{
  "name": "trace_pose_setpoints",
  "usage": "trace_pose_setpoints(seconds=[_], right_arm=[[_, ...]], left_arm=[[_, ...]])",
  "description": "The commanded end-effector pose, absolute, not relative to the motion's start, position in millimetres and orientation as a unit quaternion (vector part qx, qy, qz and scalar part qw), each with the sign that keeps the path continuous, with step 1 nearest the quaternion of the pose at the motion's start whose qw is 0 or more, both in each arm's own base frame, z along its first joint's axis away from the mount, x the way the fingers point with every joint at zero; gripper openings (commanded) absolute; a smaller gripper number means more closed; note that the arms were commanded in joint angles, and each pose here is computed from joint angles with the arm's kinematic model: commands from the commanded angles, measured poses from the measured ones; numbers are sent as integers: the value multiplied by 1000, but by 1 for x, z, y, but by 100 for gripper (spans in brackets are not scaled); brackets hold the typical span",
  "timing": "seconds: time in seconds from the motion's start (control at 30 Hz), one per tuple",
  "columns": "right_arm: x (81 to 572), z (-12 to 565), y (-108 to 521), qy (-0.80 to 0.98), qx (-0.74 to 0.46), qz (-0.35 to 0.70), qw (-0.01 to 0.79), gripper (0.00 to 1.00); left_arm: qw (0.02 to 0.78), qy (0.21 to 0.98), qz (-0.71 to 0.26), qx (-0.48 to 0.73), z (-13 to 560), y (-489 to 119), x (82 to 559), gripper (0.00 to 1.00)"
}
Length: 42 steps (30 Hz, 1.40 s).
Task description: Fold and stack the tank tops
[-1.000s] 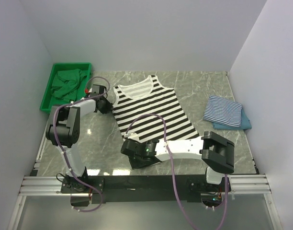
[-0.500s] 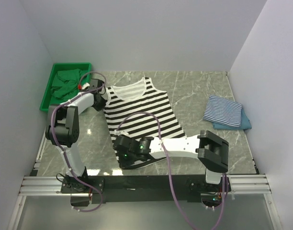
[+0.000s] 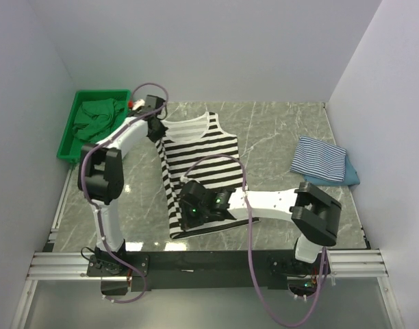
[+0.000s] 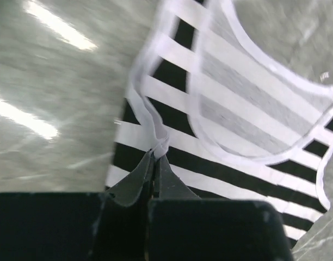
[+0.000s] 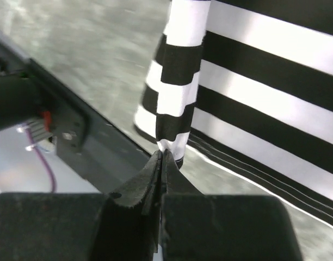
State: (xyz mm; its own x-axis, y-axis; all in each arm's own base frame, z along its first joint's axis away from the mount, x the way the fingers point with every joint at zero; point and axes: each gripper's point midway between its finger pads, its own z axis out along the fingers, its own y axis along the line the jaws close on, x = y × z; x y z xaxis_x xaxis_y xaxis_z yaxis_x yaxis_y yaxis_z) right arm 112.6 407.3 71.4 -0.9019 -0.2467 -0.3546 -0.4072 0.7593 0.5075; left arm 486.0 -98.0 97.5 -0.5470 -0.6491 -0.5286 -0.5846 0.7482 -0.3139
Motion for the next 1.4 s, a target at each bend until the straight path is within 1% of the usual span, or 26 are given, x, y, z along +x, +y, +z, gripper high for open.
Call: trace_pose_setpoints(seconds=[0.0,0.13,0.43,0.6,0.83,1.13,1.17,1.2,1.23,1.27,1.33,1.37], right_arm=[[112,86,399,919,-163,330,145,0],[115,75,380,925,-140,319,153,0],[111,52,351,935,-103,299,159,0],[112,51,343,935,-81,302,167,0],[112,48,333,937,-59,299,169,0],[124,57,313,934,-21,295,202,0],[124,57,312,934,-17,294,202,0],[123,55,310,935,-16,293,201,1],[121,52,306,936,-13,288,200,3],[122,51,305,937,-8,287,199,7],[121,49,298,939,-1,277,202,24],[121,49,295,940,3,274,203,24]], left_arm=[[323,886,-57,-327,96,-130,497,1],[315,897,-64,-304,83,-164,498,1],[313,902,-79,-286,78,-199,496,0],[322,900,-91,-281,87,-209,498,1],[312,905,-101,-270,77,-217,499,1],[315,906,-122,-256,75,-226,503,0],[314,906,-122,-256,74,-227,503,2],[313,907,-120,-256,73,-226,503,9],[312,908,-121,-252,71,-227,503,14],[315,907,-125,-250,71,-228,503,20],[319,906,-137,-244,74,-231,503,35],[322,904,-144,-241,77,-232,504,35]])
